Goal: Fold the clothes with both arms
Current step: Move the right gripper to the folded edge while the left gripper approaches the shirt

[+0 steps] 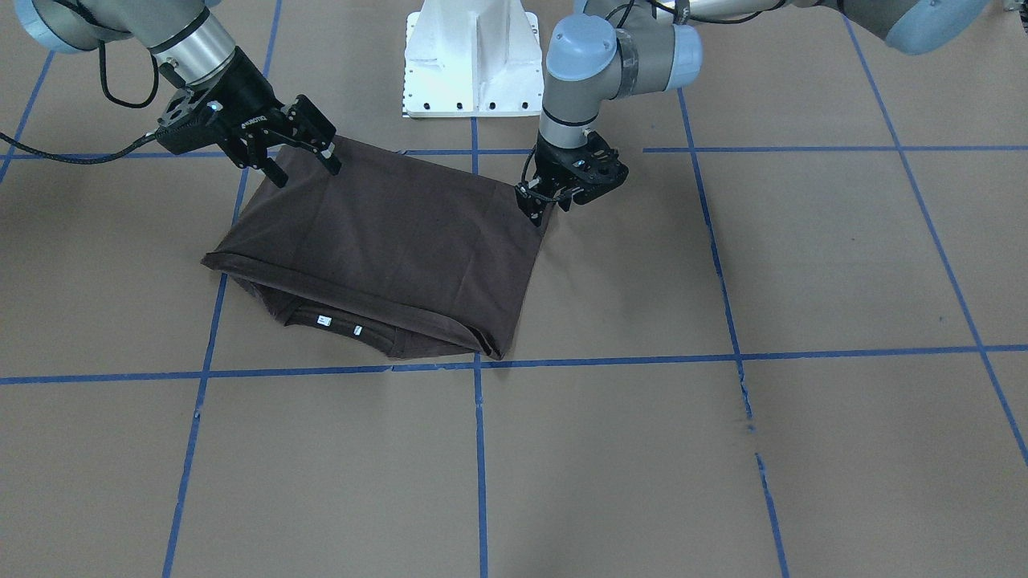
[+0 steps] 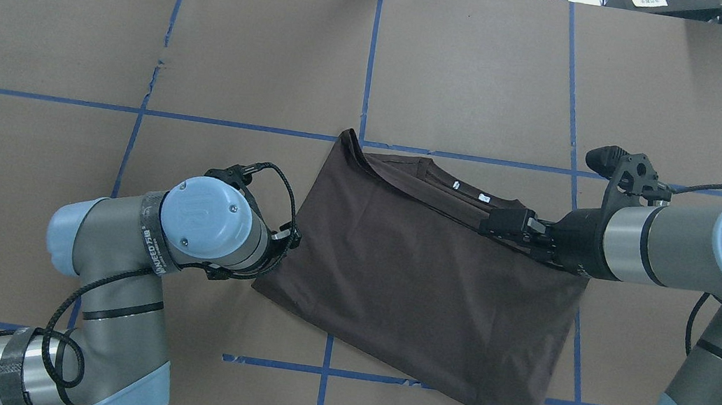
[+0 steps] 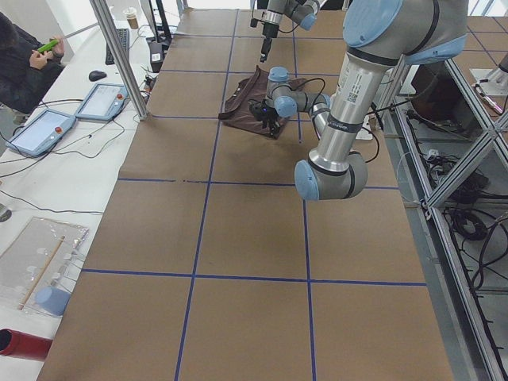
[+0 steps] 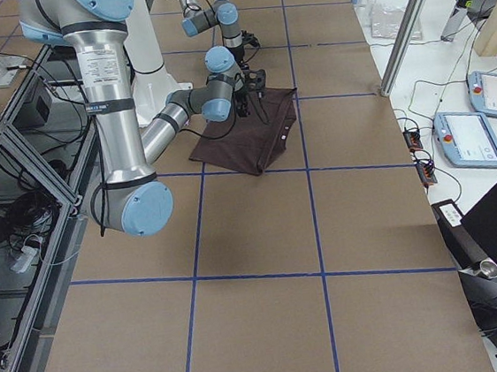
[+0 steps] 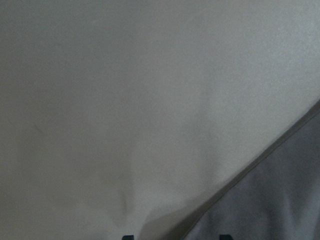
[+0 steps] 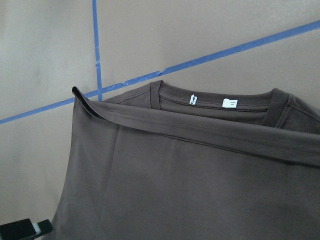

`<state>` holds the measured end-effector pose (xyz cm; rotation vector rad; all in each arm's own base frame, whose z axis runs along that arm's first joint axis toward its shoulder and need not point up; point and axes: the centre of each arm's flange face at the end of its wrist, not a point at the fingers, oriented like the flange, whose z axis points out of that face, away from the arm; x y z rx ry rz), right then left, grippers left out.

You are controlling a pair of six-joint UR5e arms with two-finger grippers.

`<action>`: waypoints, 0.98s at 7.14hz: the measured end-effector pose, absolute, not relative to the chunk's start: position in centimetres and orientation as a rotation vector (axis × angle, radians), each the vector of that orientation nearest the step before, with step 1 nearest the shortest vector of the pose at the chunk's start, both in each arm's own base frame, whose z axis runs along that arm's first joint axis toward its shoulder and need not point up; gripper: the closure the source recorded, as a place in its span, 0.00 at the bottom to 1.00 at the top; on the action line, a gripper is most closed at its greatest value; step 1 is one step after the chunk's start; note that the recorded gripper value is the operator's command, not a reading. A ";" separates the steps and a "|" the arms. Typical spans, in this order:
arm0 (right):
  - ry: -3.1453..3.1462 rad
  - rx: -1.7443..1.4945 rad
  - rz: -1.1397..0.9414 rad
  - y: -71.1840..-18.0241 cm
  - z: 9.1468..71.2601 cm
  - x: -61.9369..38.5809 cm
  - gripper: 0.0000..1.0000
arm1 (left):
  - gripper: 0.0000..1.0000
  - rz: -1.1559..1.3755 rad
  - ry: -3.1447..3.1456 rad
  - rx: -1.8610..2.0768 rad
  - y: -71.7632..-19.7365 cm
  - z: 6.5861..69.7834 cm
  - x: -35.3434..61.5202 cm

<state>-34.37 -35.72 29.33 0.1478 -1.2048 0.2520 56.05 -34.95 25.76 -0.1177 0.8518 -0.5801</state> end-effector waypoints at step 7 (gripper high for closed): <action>-1.209 0.153 0.260 -36.1 29.2 -33.9 0.00 | 1.00 -0.549 0.836 -0.142 -32.4 26.2 57.6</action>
